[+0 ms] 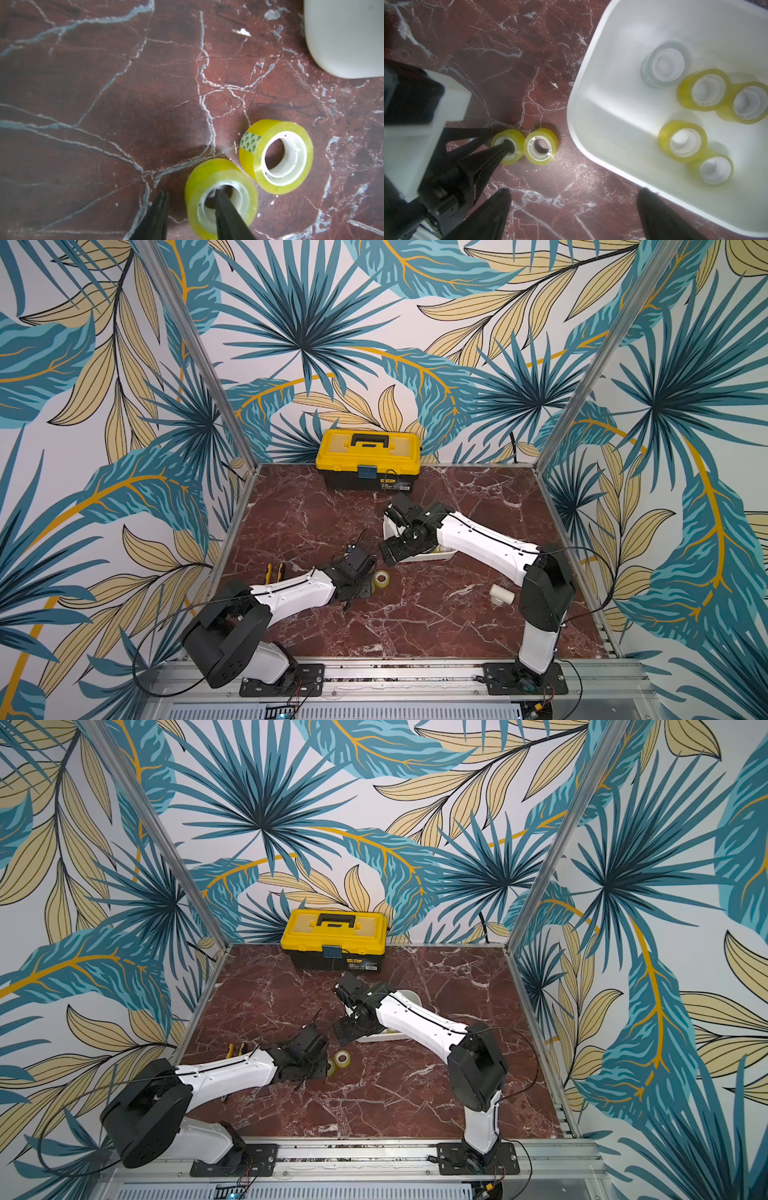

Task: Put the transparent tape into the storage box
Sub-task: Pick up the tape at the center of the board.

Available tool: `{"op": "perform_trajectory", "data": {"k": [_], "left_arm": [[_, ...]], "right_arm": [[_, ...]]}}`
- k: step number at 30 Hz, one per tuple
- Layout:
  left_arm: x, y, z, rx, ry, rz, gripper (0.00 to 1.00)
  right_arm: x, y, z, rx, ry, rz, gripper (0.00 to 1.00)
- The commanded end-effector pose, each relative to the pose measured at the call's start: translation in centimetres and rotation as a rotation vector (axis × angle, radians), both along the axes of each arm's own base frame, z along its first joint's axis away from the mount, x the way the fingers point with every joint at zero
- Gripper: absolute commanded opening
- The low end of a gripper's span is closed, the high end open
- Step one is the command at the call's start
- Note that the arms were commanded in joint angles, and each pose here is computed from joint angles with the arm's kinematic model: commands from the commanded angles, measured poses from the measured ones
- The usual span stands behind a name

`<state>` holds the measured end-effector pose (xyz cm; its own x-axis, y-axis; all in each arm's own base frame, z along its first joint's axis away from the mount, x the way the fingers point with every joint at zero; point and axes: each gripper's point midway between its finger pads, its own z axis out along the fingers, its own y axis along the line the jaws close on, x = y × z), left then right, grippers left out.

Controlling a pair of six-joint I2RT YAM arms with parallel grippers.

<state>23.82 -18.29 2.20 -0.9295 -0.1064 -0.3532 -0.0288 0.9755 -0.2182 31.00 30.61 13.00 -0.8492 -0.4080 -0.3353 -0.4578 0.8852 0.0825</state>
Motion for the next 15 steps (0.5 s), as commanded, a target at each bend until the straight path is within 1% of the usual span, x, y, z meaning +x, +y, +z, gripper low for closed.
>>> {"op": "perform_trajectory", "data": {"k": [1,3,5,7,8,15], "left_arm": [[-1.6,1.0,-1.4,0.019,0.042,0.018,0.35],[-1.6,1.1,-1.3,0.028,0.04,0.02,0.26],[-1.5,1.0,-0.9,0.024,0.034,0.017,0.14],[-0.8,1.4,-0.3,0.049,0.002,0.029,0.02],[-0.6,1.3,0.0,0.05,-0.007,0.03,0.0],[0.3,1.6,2.0,0.063,-0.061,0.049,0.0]], "right_arm": [[0.0,-0.5,0.5,-0.012,-0.017,-0.001,0.99],[0.0,-0.5,0.6,-0.012,-0.019,-0.003,1.0],[0.0,-0.6,0.8,-0.01,-0.024,-0.005,1.0],[0.1,-0.7,0.8,-0.012,-0.028,-0.005,1.0],[0.1,-0.7,0.9,-0.013,-0.03,-0.005,1.0],[0.3,-0.8,1.7,-0.006,-0.054,-0.008,1.0]]}}
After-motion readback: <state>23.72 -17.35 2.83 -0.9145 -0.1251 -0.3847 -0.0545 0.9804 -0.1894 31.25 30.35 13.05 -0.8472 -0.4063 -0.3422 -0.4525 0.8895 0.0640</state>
